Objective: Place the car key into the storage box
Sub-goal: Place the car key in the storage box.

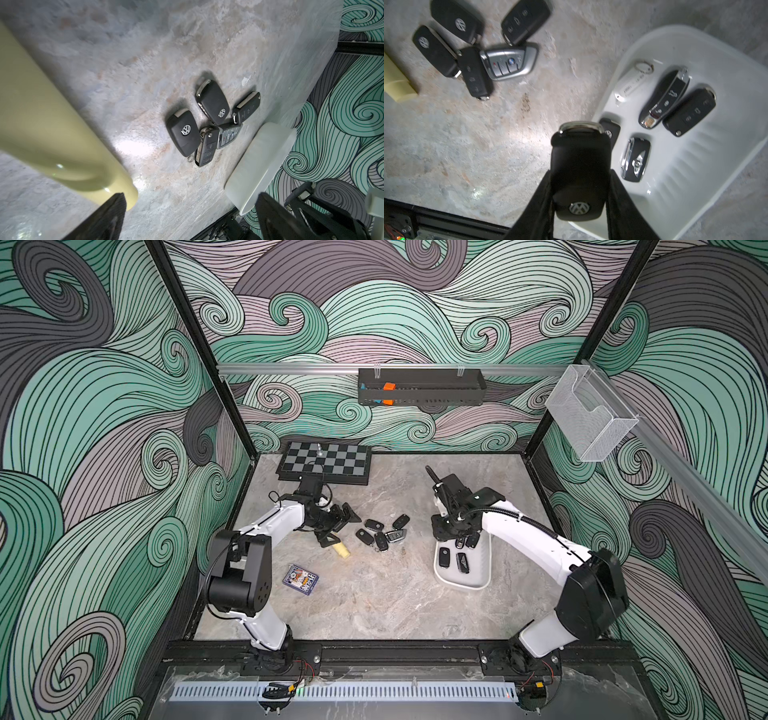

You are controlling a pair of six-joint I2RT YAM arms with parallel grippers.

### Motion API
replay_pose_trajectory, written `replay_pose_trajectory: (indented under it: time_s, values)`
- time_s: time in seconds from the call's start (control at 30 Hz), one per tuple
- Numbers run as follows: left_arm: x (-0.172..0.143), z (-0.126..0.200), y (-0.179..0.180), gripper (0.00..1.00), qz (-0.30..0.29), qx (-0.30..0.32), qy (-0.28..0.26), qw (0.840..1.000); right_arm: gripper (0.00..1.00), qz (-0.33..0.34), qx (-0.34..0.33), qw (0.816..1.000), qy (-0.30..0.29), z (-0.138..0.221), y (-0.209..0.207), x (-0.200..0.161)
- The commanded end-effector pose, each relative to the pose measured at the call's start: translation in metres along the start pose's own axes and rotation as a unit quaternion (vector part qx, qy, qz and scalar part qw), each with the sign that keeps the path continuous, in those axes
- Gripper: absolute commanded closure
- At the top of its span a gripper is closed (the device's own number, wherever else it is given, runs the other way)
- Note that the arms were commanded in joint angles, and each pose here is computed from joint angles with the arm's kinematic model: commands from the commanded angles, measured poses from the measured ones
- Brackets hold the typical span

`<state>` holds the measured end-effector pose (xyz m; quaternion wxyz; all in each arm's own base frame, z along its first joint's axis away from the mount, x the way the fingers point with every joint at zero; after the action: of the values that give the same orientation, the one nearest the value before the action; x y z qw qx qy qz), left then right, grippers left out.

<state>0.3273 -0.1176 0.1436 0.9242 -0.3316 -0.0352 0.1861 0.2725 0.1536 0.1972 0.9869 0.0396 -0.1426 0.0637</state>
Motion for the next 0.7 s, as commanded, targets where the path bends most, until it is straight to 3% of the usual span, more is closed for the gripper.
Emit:
replay_pose_trajectory:
  time_s: [0.0, 0.3, 0.67]
  values:
    - [-0.002, -0.003, -0.018, 0.02, -0.028, -0.010, 0.014, 0.999, 0.76, -0.026, -0.025, 0.999, 0.006, -0.001, -0.020, -0.017]
    - [-0.014, -0.005, -0.026, 0.02, -0.060, -0.002, 0.027, 0.998, 0.76, -0.020, -0.093, 0.994, 0.061, -0.031, -0.054, -0.051]
    - [-0.016, 0.002, -0.029, 0.03, -0.073, 0.002, 0.023, 0.997, 0.76, 0.038, -0.213, 0.970, 0.111, -0.061, -0.076, -0.049]
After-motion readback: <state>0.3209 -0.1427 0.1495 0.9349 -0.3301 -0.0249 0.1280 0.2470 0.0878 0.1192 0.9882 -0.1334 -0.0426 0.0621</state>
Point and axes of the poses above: each gripper's point midway between its finger pads, its own z axis back along the fingers, its own y axis along the line the jaws close on, x = y × z, the point moved 7 cm from there along z, back along the fingers
